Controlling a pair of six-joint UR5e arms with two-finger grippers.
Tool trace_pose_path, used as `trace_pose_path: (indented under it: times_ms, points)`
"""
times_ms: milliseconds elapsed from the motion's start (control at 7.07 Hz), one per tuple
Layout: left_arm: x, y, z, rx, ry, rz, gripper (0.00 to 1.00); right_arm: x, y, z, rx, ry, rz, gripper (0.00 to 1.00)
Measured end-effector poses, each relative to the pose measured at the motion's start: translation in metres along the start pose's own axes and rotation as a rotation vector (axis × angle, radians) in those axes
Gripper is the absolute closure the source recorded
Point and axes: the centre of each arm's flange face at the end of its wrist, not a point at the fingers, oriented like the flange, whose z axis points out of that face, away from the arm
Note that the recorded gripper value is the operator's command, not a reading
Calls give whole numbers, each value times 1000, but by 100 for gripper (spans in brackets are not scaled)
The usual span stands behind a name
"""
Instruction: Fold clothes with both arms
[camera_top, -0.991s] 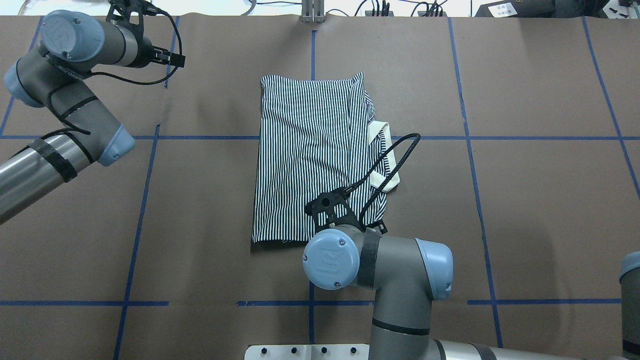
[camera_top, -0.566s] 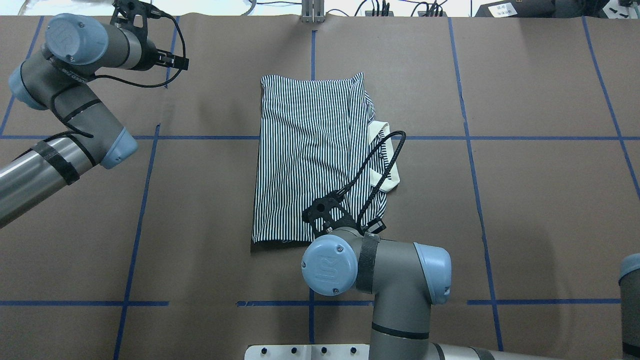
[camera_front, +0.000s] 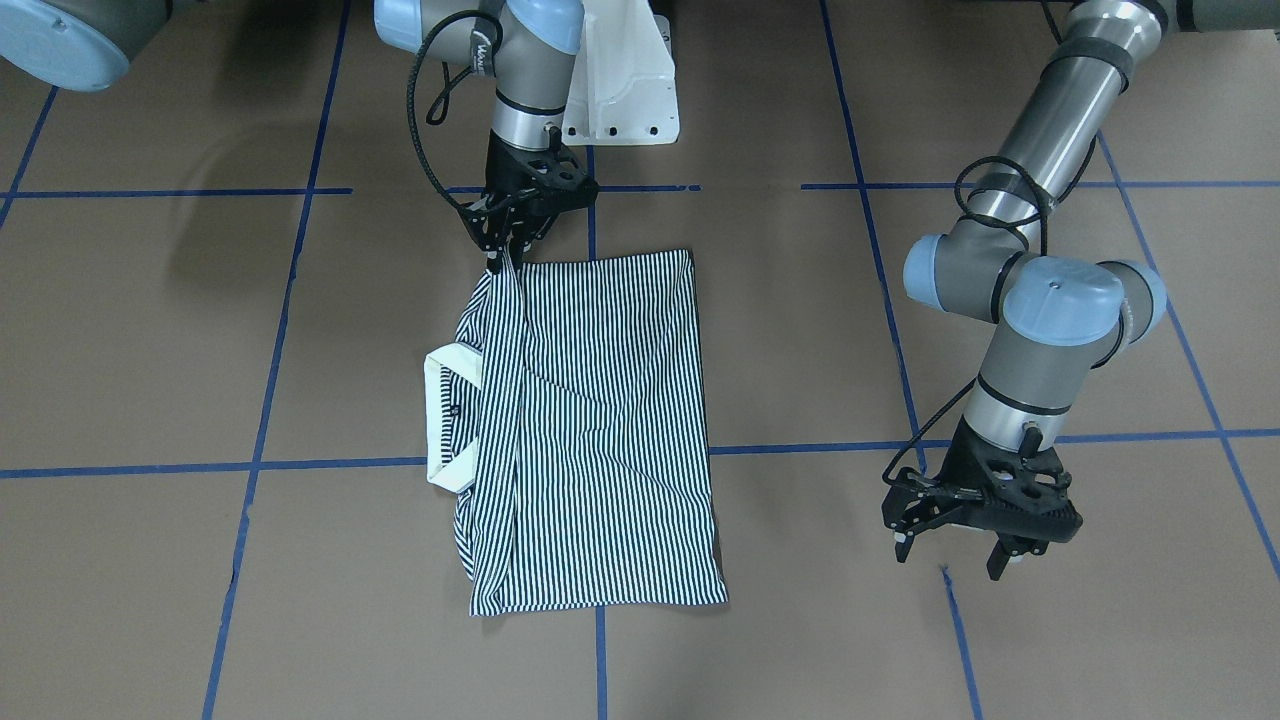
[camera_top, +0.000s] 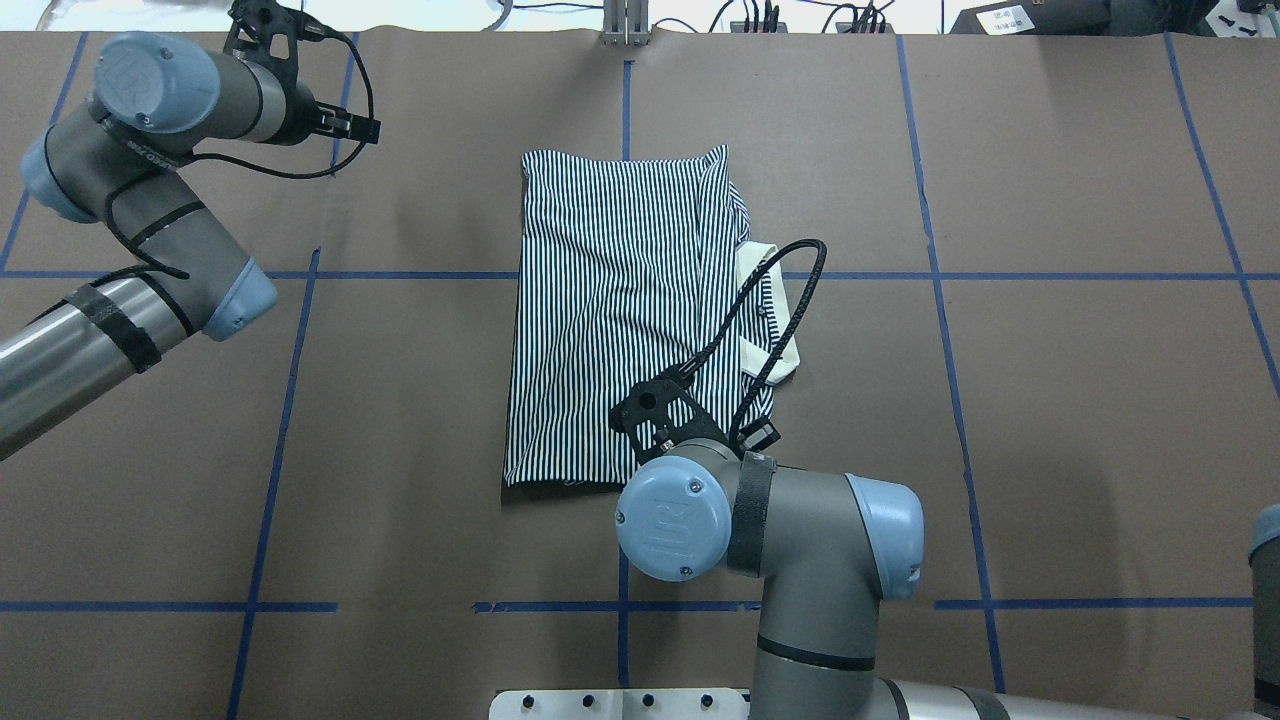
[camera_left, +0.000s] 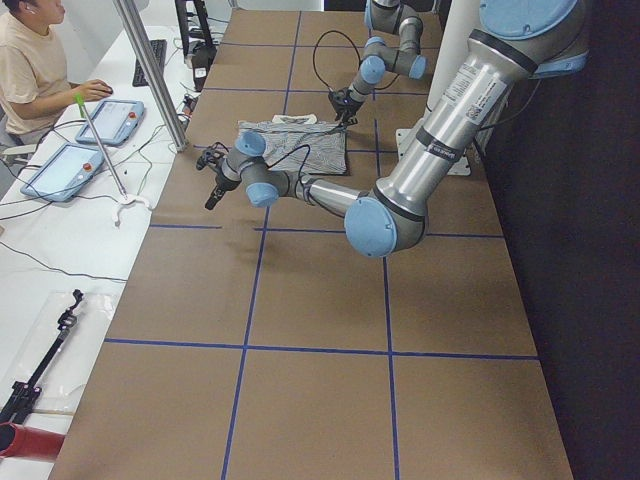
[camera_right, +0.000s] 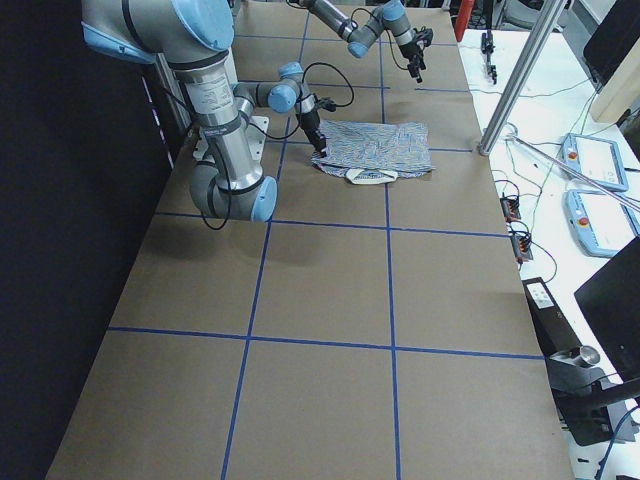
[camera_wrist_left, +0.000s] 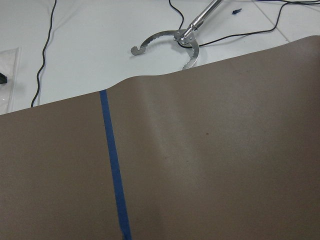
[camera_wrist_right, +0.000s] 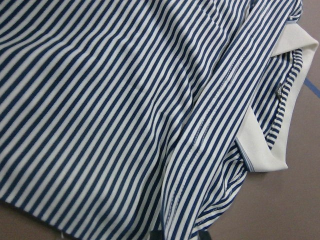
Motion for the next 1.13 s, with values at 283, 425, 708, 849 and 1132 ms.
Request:
trace_pose_path:
  times_ms: [283,425,708,849,1132]
  points:
    - [4,2,1,-3,4,-9,0,4,5,6,-3,8,9,100]
    - [4,2,1,-3,4,-11,0,4,6,6,-3,7,27,100]
    - [6,3,1,-4,8,-11,0,12,12,4,2,3,63,100]
    - [9,5,2,-6,10,-14,0,27,25,6,0,7,66,100]
    - [15,10,4,-13,16,-30,0,47,51,17,4,44,74,2]
